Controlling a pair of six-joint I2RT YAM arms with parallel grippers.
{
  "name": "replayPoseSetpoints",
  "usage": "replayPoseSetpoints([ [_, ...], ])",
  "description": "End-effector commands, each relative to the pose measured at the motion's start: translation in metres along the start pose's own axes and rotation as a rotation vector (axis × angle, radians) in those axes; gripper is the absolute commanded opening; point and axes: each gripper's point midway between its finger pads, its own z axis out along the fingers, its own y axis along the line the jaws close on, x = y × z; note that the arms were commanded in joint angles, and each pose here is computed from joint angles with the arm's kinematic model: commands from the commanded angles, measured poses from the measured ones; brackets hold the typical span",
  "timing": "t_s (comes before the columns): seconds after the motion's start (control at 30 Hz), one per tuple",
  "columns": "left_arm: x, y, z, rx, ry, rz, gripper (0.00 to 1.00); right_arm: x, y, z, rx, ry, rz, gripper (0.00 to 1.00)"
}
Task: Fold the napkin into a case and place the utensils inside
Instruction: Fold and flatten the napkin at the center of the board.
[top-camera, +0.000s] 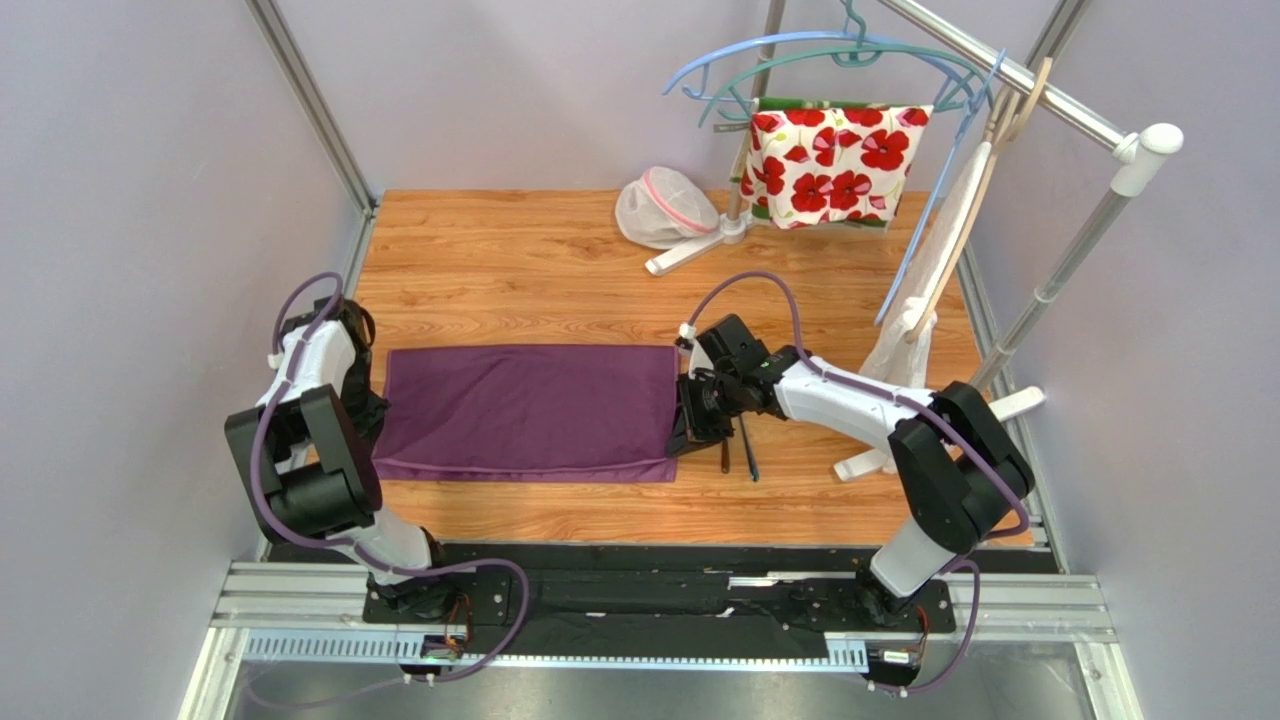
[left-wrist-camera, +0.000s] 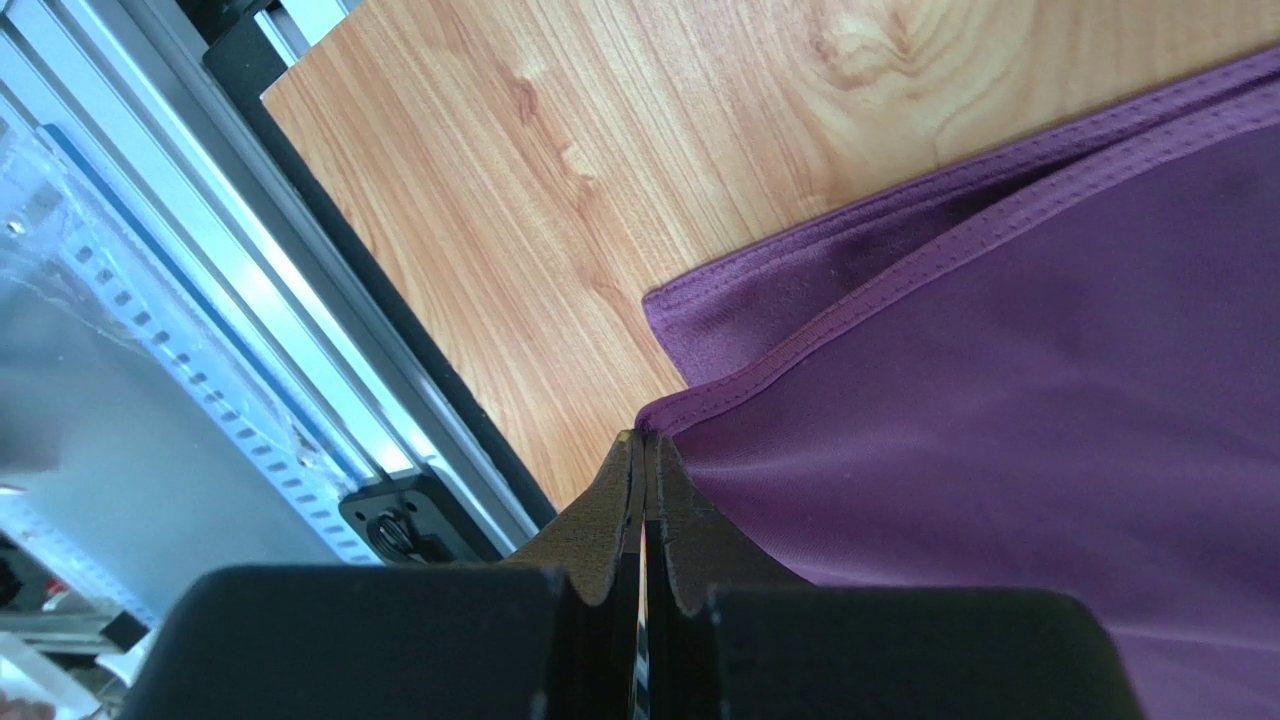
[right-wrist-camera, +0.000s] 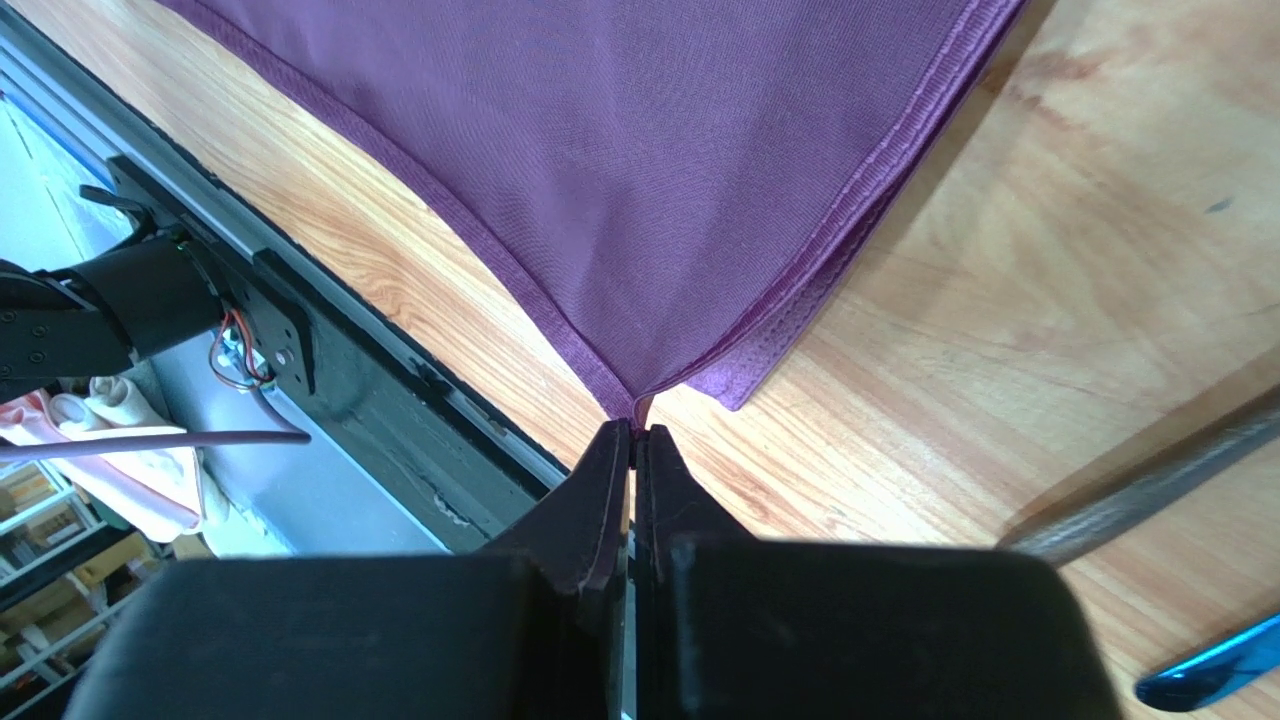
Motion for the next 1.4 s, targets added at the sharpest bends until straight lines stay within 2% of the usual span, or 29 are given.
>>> replayPoseSetpoints([
  [0.0, -0.005, 0.004, 0.007, -0.042, -0.010, -0.014, 0.00, -0.002, 0.007, 0.006, -0.040, -0.008, -0.006, 0.00],
  [0.23, -0.002, 0.005, 0.024, -0.094, 0.032, -0.003, 0.00, 0.004, 0.001, 0.016, -0.044, 0.020, 0.007, 0.00],
  [0.67, -0.006, 0.005, 0.025, -0.101, 0.026, -0.008, 0.00, 0.014, -0.024, 0.038, 0.014, 0.065, 0.032, 0.00],
  [0.93, 0.004, -0.021, 0.027, 0.037, 0.082, -0.014, 0.00, -0.026, -0.063, 0.041, 0.145, -0.052, 0.091, 0.00],
  [1.17, -0.009, -0.061, 0.010, 0.166, 0.059, -0.028, 0.00, -0.072, -0.098, 0.013, 0.267, -0.167, 0.126, 0.00],
  [1.37, -0.033, -0.086, -0.007, 0.242, 0.038, -0.037, 0.00, -0.096, -0.083, -0.004, 0.257, -0.210, 0.084, 0.00],
])
